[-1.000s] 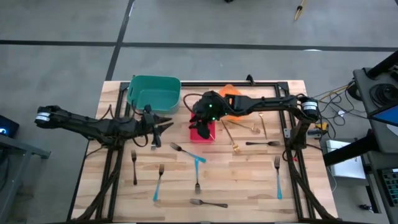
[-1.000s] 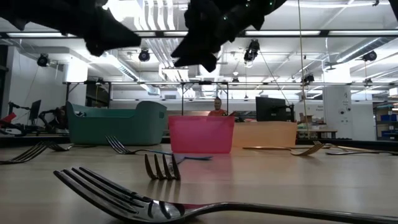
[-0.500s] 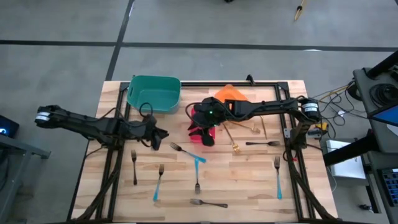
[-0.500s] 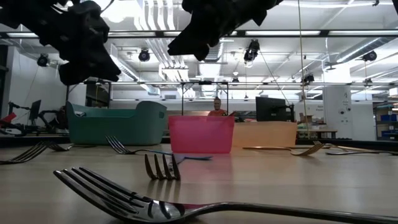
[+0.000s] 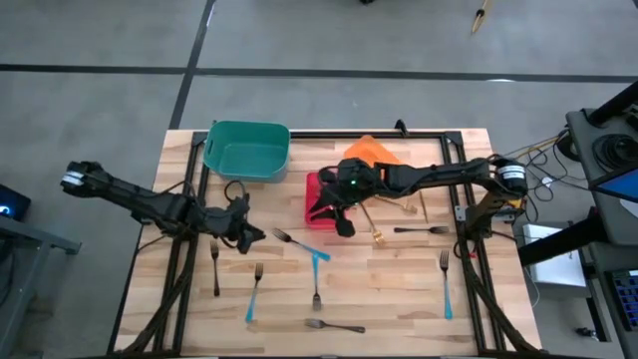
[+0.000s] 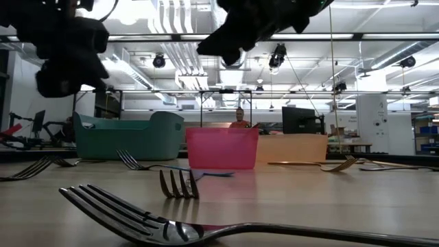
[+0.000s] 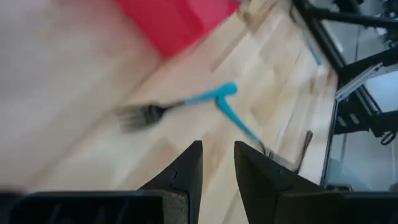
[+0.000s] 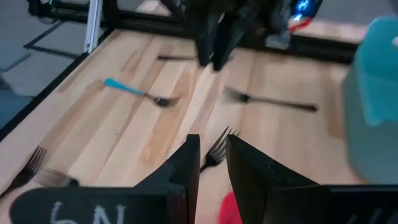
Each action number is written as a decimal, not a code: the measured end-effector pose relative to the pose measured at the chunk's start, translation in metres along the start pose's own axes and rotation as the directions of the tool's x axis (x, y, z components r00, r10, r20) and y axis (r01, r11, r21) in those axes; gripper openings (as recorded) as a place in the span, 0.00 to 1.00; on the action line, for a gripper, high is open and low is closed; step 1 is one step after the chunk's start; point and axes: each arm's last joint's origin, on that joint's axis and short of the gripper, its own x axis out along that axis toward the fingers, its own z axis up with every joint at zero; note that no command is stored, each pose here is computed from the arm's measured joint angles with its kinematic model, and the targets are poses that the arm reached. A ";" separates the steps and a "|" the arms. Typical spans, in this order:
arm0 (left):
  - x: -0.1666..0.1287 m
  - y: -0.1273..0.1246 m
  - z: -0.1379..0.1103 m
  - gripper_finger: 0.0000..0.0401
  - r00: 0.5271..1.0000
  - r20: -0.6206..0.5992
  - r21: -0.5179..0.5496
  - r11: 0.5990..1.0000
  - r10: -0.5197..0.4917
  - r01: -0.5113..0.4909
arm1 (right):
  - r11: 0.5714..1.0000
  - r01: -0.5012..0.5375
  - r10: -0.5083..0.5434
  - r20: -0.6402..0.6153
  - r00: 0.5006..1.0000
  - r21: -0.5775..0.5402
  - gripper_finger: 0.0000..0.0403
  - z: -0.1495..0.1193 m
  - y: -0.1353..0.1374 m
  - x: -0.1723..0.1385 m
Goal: Sort silverware by color (type)
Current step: Put the blue fork into the green bin
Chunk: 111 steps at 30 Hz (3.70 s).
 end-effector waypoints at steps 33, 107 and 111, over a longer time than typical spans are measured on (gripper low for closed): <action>0.039 -0.086 -0.071 0.18 0.840 -0.486 -0.266 0.874 0.241 -0.406 | 0.965 0.103 -0.103 0.009 0.995 -0.241 0.17 0.002 0.000 -0.047; 0.042 -0.110 -0.052 0.00 0.889 -0.331 0.006 0.942 0.318 -0.335 | 0.994 0.088 -0.097 -0.132 0.986 -0.070 0.16 -0.012 -0.004 -0.060; 0.029 -0.123 -0.008 0.00 0.941 -0.210 0.081 0.964 0.266 -0.254 | 0.995 0.083 -0.091 -0.149 0.985 -0.060 0.16 -0.013 -0.003 -0.060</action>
